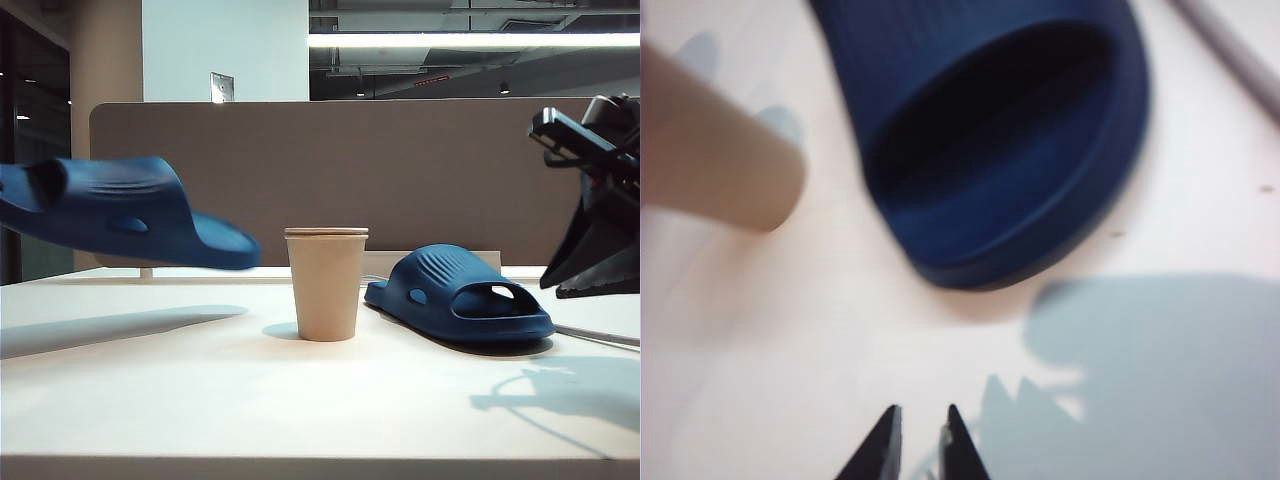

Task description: Interlock the pair of blue slippers on the table with their fronts facing up.

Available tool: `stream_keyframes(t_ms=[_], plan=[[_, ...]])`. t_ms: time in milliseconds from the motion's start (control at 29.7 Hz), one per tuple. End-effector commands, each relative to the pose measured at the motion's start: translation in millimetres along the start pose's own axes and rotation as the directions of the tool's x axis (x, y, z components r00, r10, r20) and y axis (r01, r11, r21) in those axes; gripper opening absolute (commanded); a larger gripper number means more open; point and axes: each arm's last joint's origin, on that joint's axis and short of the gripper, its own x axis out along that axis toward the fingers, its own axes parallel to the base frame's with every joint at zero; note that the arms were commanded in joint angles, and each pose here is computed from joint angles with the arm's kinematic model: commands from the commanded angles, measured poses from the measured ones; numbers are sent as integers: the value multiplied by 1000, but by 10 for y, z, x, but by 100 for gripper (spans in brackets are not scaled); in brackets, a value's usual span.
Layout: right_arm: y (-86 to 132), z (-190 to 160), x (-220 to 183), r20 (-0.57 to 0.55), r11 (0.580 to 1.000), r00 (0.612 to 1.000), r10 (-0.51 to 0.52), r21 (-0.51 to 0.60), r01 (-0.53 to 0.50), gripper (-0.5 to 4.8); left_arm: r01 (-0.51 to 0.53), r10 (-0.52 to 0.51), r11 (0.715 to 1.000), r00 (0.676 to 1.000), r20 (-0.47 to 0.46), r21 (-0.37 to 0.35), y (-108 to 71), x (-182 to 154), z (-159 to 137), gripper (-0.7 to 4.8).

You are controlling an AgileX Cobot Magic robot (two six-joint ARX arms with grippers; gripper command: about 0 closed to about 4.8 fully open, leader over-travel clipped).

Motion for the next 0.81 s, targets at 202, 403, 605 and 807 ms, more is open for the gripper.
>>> stream_keyframes(t_ms=[202, 403, 605, 807], plan=[[-16, 26, 86, 57, 994, 997, -61, 96, 55, 131, 22, -22, 998, 1000, 7, 51, -85, -212, -86, -6], [-14, 34, 151, 70, 989, 996, -50, 144, 40, 132, 111, -108, 992, 993, -38, 66, -140, -327, -174, -6], [-11, 41, 190, 80, 986, 996, -40, 163, 27, 141, 142, -136, 982, 989, -55, 123, -171, -422, -250, -6], [-3, 52, 192, 91, 978, 995, -32, 208, 12, 141, 219, -207, 959, 975, -85, 182, -244, -470, -308, -6]])
